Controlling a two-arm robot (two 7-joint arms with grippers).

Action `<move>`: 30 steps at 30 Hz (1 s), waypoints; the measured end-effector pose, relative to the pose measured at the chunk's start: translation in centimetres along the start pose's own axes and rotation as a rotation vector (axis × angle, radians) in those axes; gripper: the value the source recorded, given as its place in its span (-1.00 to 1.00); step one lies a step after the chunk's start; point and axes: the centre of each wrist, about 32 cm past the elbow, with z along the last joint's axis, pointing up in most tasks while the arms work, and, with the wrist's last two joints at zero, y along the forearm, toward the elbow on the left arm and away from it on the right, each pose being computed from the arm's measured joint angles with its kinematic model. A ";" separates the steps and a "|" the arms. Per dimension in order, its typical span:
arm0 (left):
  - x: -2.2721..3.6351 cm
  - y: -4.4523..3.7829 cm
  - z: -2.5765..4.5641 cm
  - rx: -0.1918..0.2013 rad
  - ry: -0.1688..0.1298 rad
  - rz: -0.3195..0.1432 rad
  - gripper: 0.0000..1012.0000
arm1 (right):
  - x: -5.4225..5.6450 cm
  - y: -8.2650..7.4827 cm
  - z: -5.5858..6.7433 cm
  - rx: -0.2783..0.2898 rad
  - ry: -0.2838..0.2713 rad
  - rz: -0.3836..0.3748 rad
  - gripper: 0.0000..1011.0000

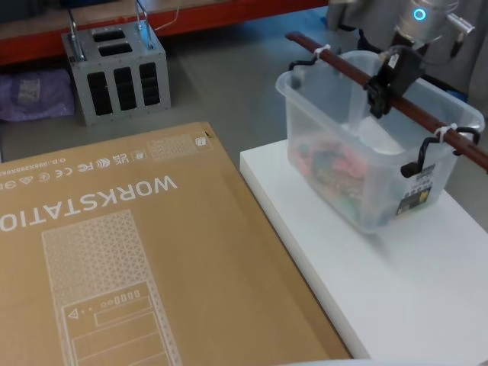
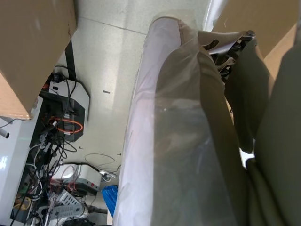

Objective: Use one hand to grasp the basket and place it at the designated location.

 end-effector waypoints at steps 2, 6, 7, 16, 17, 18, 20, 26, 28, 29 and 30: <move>0.00 0.00 -0.01 0.000 0.000 0.000 -1.00 | -0.2 0.1 -0.7 -0.001 0.029 0.006 -0.77; 0.00 0.00 -0.01 0.000 0.000 0.000 -1.00 | -0.3 0.2 -1.4 -0.001 0.059 0.010 -0.77; 0.00 0.00 -0.01 0.000 0.000 0.000 -1.00 | -0.4 0.2 -1.5 -0.001 0.065 0.012 -0.77; 0.00 0.00 -0.02 0.000 0.000 0.000 -1.00 | -0.9 0.5 -2.6 -0.005 0.111 0.021 -0.77; 0.00 0.00 -0.01 0.000 0.000 0.000 -1.00 | -1.0 0.5 -2.7 -0.006 0.115 0.022 -0.77; 0.00 0.00 -0.01 0.000 0.000 0.000 -1.00 | -1.1 0.6 -2.9 -0.007 0.123 0.024 -0.77; 0.00 0.00 0.00 0.000 0.000 0.000 -1.00 | -1.3 0.8 -3.3 -0.009 0.143 0.031 -0.77; 0.00 0.00 -0.01 0.000 0.000 0.000 -1.00 | -2.0 1.3 -4.3 -0.005 0.198 0.045 -0.77; 0.00 0.00 -0.01 0.000 0.000 0.000 -1.00 | -2.1 1.4 -4.5 -0.005 0.211 0.048 -0.77; 0.00 0.00 -0.01 0.000 0.000 0.000 -1.00 | -2.2 1.4 -4.6 -0.005 0.215 0.050 -0.77; 0.00 0.00 -0.01 0.000 0.000 0.000 -1.00 | -2.3 1.5 -4.7 -0.006 0.218 0.052 -0.77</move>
